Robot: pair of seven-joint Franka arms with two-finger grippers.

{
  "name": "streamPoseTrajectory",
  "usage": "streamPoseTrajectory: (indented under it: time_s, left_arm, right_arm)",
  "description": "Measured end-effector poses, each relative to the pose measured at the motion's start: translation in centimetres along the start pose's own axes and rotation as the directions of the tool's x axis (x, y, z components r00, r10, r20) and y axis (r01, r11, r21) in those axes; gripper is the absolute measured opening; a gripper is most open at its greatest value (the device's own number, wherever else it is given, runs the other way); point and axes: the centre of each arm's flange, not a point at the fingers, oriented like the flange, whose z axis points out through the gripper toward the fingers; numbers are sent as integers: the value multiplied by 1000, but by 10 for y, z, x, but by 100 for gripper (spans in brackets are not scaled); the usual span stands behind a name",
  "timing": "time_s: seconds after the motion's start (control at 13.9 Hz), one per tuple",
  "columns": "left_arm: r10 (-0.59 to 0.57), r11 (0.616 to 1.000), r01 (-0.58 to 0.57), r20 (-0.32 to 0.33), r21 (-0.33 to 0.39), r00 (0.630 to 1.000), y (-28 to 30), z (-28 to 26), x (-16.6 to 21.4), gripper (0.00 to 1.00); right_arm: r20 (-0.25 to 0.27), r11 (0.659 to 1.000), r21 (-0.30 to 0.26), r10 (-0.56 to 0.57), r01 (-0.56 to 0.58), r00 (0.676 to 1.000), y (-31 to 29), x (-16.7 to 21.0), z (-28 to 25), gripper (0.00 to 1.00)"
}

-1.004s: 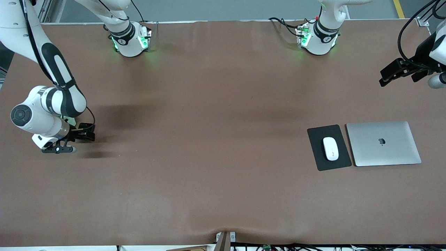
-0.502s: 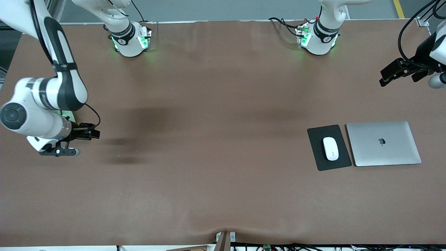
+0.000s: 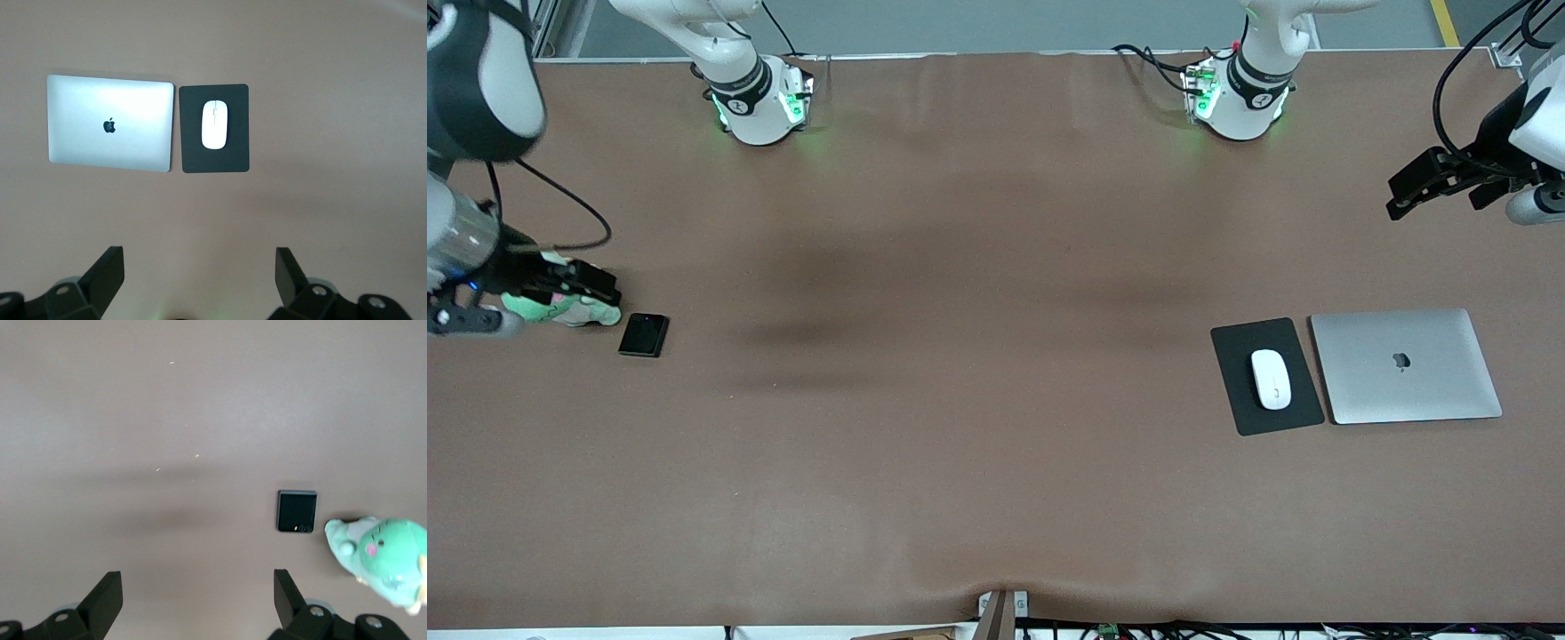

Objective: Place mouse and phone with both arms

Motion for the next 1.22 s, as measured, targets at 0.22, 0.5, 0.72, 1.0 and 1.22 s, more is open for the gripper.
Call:
streamPoseTrajectory:
  time_s: [0.22, 0.5, 0.72, 1.0, 1.22]
  left_arm:
    - [7, 1000, -7, 0, 0, 1000, 4, 0, -1, 100]
    - [6, 1000, -7, 43, 10, 999, 2, 2, -7, 100]
    - [6, 1000, -7, 42, 10, 999, 2, -2, -10, 100]
    - [4, 1000, -5, 40, 18, 999, 0, -3, -10, 100]
    - [3, 1000, -4, 39, 23, 999, -1, -3, -10, 100]
  right_arm:
    - [43, 1000, 12, -3, 2, 999, -2, -32, -34, 100]
    - [49, 1000, 12, -7, 7, 999, -3, -46, -71, 100]
    - [56, 1000, 10, -8, 7, 998, -3, -50, -81, 100]
    - [75, 1000, 1, -5, 5, 997, -1, -52, -81, 100]
    - [74, 1000, 0, -5, 5, 997, 0, -52, -82, 100]
